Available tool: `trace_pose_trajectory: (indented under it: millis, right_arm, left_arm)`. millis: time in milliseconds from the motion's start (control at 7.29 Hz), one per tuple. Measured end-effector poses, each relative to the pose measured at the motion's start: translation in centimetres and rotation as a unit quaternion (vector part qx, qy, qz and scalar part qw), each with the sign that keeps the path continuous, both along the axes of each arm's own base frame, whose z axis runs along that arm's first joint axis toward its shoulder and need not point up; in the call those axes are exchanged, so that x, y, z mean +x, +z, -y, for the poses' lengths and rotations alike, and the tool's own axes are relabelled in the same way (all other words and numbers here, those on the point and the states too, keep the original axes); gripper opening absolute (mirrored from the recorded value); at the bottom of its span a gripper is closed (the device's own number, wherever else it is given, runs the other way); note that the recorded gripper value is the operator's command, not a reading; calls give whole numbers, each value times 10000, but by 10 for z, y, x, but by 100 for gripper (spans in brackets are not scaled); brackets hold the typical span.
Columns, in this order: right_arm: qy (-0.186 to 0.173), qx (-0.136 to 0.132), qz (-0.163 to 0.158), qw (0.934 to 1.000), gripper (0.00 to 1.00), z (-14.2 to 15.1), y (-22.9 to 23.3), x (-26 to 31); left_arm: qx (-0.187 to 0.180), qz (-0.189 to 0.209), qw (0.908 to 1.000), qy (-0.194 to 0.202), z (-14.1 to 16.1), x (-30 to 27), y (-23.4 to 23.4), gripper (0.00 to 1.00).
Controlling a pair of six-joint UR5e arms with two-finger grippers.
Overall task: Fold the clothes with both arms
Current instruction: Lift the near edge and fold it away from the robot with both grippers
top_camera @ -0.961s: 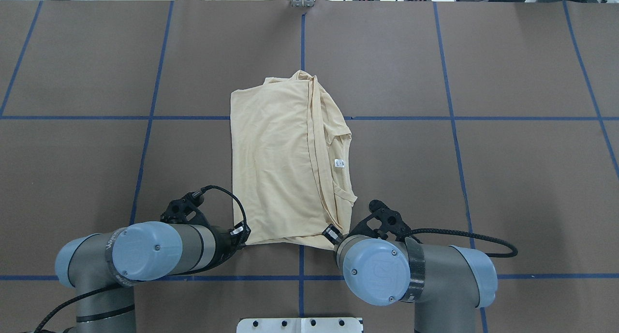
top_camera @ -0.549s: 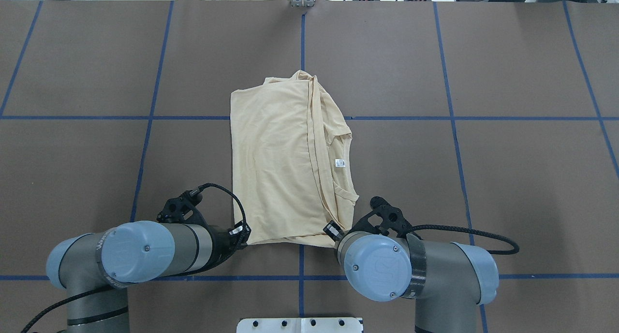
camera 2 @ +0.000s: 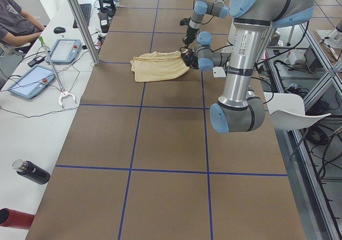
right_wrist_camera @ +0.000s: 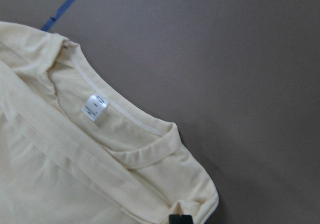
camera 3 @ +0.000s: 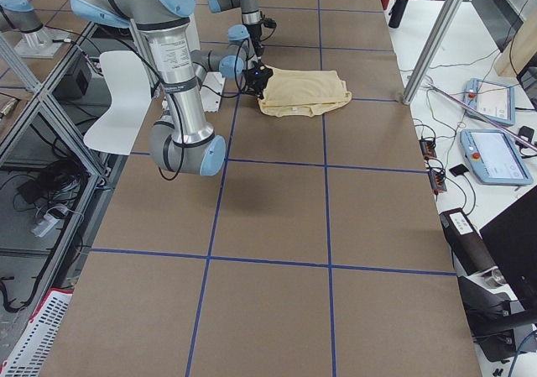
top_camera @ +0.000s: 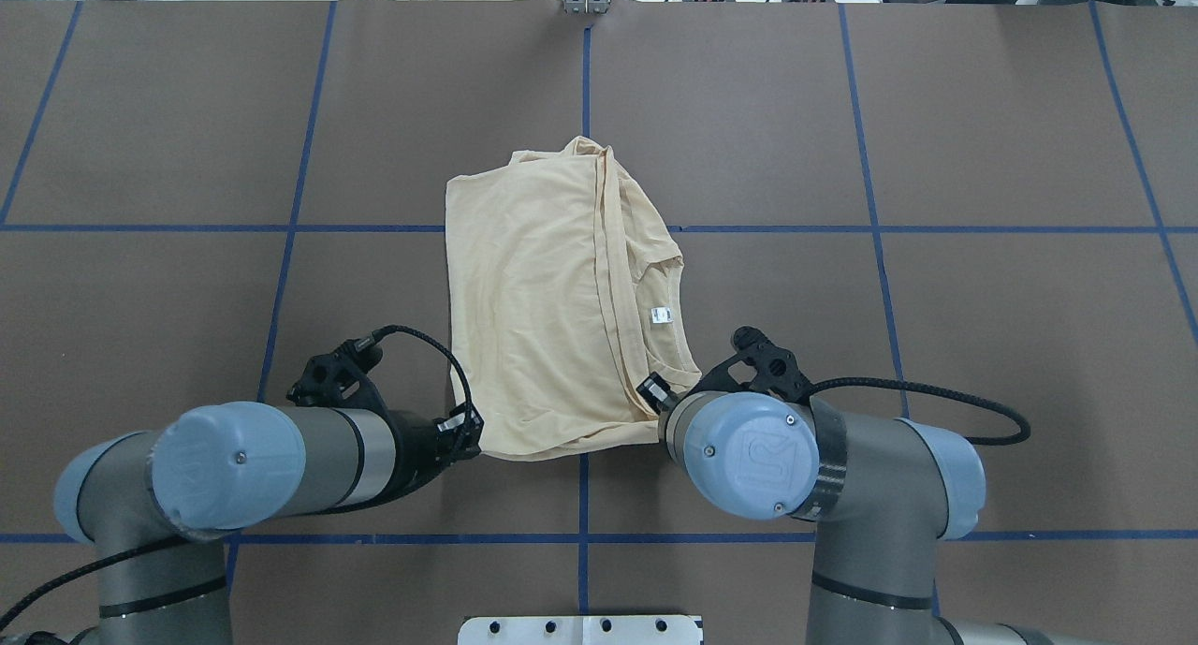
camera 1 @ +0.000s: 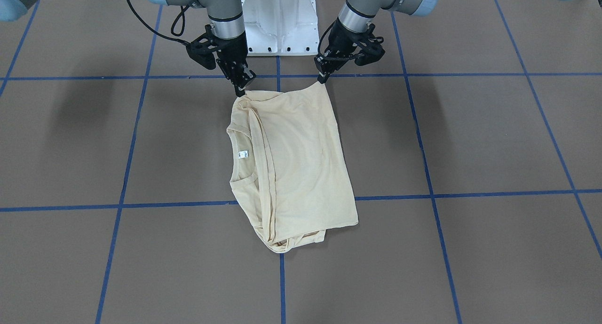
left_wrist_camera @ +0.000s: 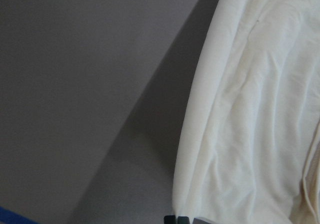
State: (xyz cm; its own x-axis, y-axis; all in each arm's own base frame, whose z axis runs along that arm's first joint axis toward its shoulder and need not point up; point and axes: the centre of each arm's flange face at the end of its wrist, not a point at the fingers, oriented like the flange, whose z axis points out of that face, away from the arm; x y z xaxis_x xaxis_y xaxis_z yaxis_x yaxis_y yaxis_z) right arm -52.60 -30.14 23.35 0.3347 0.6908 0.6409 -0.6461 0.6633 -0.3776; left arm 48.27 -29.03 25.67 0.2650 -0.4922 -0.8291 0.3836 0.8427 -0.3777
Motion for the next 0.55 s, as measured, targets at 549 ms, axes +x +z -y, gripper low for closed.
trace_pose_trajectory:
  millis: [549]
  right_arm:
    - [18, 259, -258, 9993, 0, 162, -18, 5]
  left_arm:
    - [731, 489, 9944, -586, 146, -34, 6, 0]
